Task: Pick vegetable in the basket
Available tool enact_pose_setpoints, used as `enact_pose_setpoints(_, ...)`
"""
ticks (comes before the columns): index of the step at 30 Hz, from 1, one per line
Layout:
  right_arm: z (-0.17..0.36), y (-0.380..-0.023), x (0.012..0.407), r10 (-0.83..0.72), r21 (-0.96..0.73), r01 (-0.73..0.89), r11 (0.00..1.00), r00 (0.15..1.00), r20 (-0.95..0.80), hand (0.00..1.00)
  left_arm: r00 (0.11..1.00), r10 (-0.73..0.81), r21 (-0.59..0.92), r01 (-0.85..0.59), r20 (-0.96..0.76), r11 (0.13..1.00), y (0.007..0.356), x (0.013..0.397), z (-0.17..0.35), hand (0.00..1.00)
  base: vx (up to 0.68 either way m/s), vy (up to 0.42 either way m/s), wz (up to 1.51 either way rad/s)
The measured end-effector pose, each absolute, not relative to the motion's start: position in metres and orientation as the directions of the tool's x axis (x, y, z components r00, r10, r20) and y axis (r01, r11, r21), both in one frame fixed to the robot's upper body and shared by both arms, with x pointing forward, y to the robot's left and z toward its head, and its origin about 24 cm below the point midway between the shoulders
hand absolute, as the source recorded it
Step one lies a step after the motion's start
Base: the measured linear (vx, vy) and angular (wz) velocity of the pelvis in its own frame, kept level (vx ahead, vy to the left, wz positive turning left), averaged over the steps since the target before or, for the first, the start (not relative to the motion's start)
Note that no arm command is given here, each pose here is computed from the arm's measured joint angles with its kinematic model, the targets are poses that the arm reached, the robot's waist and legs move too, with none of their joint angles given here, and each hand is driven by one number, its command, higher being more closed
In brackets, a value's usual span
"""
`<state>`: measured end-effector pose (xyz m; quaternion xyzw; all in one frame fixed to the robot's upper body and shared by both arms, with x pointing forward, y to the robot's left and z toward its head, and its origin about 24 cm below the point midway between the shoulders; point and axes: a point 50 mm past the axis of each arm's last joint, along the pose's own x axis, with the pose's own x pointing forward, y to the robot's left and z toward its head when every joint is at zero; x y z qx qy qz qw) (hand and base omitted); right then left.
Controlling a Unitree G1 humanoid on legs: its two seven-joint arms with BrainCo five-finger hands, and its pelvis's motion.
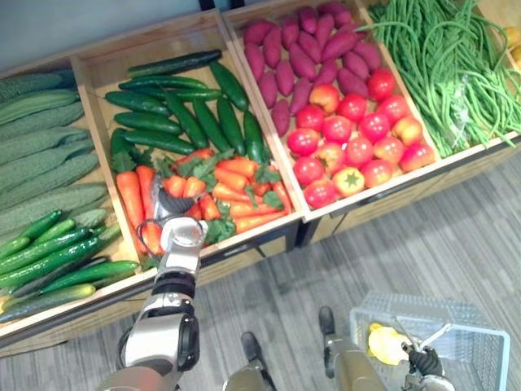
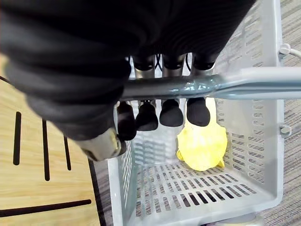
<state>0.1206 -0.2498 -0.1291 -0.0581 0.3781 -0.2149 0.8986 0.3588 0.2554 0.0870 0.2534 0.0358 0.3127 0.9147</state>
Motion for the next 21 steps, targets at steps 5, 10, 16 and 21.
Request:
enact_pose_setpoints(5, -0.127, -0.25, 0.124, -0.43, -0.265, 0.343, 0.901, 0.634, -0.643, 1.0, 0.836, 0.538, 0.507, -0.512, 0.108, 0.694, 0.247, 0.366, 0.095, 0.0, 0.0, 0.0, 0.0)
enact_pose_setpoints(10, -0.127, -0.25, 0.123, -0.43, -0.265, 0.343, 0.901, 0.634, -0.642, 1.0, 0.846, 0.523, 0.534, -0.489, 0.1, 0.689, 0.244, 0.369, 0.095, 1.0, 0.0, -0.002, -0.01)
enact_pose_setpoints(16, -0.127, -0.251, 0.123, -0.431, -0.265, 0.344, 0.901, 0.635, -0.641, 1.0, 0.845, 0.52, 0.556, -0.494, 0.127, 0.668, 0.25, 0.37, 0.102, 1.0, 0.01, -0.001, -0.02)
enact_pose_setpoints(21, -0.13, -0.251, 0.116, -0.433, -0.27, 0.344, 0.899, 0.615, -0.659, 1.0, 0.844, 0.522, 0.561, -0.493, 0.122, 0.665, 0.254, 0.369, 0.101, 1.0, 0.01, -0.003, 0.04)
